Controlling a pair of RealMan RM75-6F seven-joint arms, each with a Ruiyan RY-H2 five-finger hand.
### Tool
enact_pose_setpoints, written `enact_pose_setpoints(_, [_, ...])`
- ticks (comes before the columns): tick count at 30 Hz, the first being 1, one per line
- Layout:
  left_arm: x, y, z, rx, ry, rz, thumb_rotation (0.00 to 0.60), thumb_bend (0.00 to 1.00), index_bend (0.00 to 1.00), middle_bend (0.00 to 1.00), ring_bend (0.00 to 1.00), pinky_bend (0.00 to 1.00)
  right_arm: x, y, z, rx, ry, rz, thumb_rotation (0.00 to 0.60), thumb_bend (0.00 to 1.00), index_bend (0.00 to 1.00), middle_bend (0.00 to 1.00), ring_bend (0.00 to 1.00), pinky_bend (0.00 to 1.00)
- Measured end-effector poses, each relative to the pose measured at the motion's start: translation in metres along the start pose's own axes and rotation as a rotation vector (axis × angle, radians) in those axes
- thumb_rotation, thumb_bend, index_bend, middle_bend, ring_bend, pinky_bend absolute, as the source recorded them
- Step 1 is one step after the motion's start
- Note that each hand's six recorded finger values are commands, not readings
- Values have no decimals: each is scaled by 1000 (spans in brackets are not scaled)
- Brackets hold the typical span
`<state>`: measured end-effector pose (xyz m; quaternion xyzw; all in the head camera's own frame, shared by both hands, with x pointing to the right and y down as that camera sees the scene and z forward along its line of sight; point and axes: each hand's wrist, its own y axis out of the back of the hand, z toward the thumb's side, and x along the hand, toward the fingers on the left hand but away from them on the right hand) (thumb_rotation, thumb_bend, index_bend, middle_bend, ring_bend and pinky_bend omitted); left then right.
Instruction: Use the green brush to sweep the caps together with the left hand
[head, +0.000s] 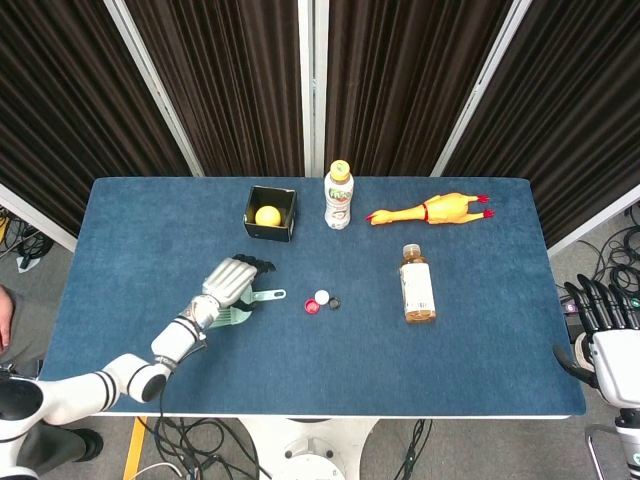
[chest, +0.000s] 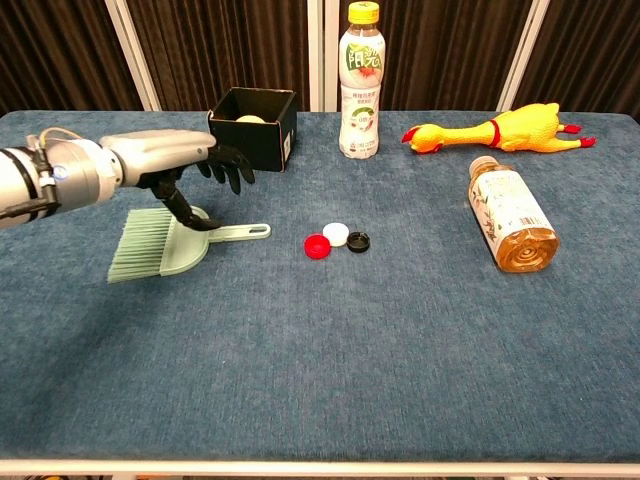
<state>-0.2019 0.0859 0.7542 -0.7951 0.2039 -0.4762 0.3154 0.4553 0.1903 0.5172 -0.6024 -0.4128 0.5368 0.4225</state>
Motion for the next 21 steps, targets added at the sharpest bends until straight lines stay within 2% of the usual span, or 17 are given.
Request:
enact_pose_setpoints(5, [-28, 22, -25, -53, 60, 89, 600, 238, 184, 231, 184, 221, -3, -6, -5, -9, -9, 34, 600, 163, 0, 29, 0, 0])
enact_pose_setpoints(10, [-85, 48, -79, -60, 203, 237, 600, 237, 207, 231, 184, 202, -9, -17, -16, -23, -41, 101, 600, 170, 0, 56, 0, 0])
enact_pose_setpoints(12, [-115, 54, -102, -50, 277, 300, 600, 236, 210, 231, 184, 193, -12, -18, -18, -30, -42, 101, 600, 171, 0, 54, 0, 0])
enact_pose_setpoints(16, [-181, 56, -137, -20, 423, 387, 600, 233, 210, 231, 181, 184, -15, -19, -16, -46, -20, 76, 600, 171, 0, 51, 0, 0])
enact_pose_setpoints(18, [-217, 51, -147, -9, 494, 407, 600, 232, 210, 231, 180, 184, -15, -19, -14, -48, -13, 65, 600, 171, 0, 51, 0, 0])
enact_pose_setpoints(21, [-257, 42, -146, -5, 562, 410, 600, 228, 212, 231, 180, 184, -13, -20, -11, -53, -2, 49, 600, 171, 0, 51, 0, 0])
